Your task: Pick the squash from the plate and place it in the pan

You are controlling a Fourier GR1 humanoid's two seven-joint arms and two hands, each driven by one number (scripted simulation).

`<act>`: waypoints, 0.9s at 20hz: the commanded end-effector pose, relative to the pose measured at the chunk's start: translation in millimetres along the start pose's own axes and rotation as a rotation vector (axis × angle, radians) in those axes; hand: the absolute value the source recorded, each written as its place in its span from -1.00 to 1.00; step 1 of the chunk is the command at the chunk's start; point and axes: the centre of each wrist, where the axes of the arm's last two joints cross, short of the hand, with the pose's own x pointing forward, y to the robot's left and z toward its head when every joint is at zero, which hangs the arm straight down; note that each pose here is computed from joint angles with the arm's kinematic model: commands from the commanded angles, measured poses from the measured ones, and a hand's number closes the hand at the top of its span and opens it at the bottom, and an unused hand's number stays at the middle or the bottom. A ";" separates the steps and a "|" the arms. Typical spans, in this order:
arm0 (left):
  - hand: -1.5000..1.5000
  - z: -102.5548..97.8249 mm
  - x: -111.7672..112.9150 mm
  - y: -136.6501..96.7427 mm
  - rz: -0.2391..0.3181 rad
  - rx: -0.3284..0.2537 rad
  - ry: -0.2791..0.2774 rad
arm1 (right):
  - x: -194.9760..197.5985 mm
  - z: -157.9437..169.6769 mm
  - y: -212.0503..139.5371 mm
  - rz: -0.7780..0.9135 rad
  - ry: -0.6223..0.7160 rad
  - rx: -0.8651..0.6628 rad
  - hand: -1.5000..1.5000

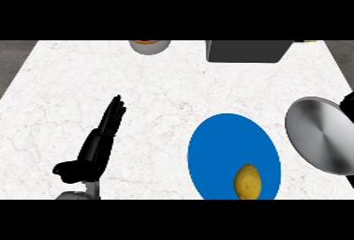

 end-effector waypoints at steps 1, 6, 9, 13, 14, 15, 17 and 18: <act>0.00 0.1 -2.7 0.9 -0.005 -0.014 0.005 | -22.4 -5.8 3.6 0.074 0.191 0.232 -1.00; 0.00 -5.8 1.2 8.1 -0.011 -0.026 -0.006 | -27.8 -8.8 15.4 0.000 0.181 0.526 -1.00; 0.00 -6.7 4.3 -4.0 -0.003 -0.034 -0.001 | -8.6 -19.4 34.6 -0.048 0.155 0.543 -1.00; 0.00 -17.2 6.8 -5.4 0.010 -0.025 -0.025 | -17.0 -17.0 33.4 -0.188 0.082 0.395 -1.00; 0.00 -13.2 -2.4 10.9 -0.002 -0.018 -0.001 | 2.3 -11.1 51.6 -0.240 0.099 0.341 -1.00; 0.00 2.9 1.1 12.6 -0.003 -0.012 -0.012 | -20.9 -15.2 31.1 -0.272 0.078 0.310 -1.00; 0.00 -5.8 -0.8 -4.6 -0.003 -0.007 -0.018 | -14.5 -35.6 18.3 -0.360 0.083 0.249 -1.00; 0.00 -2.2 -4.1 10.7 0.003 -0.001 0.009 | -20.4 -24.4 24.1 -0.388 0.084 0.252 -1.00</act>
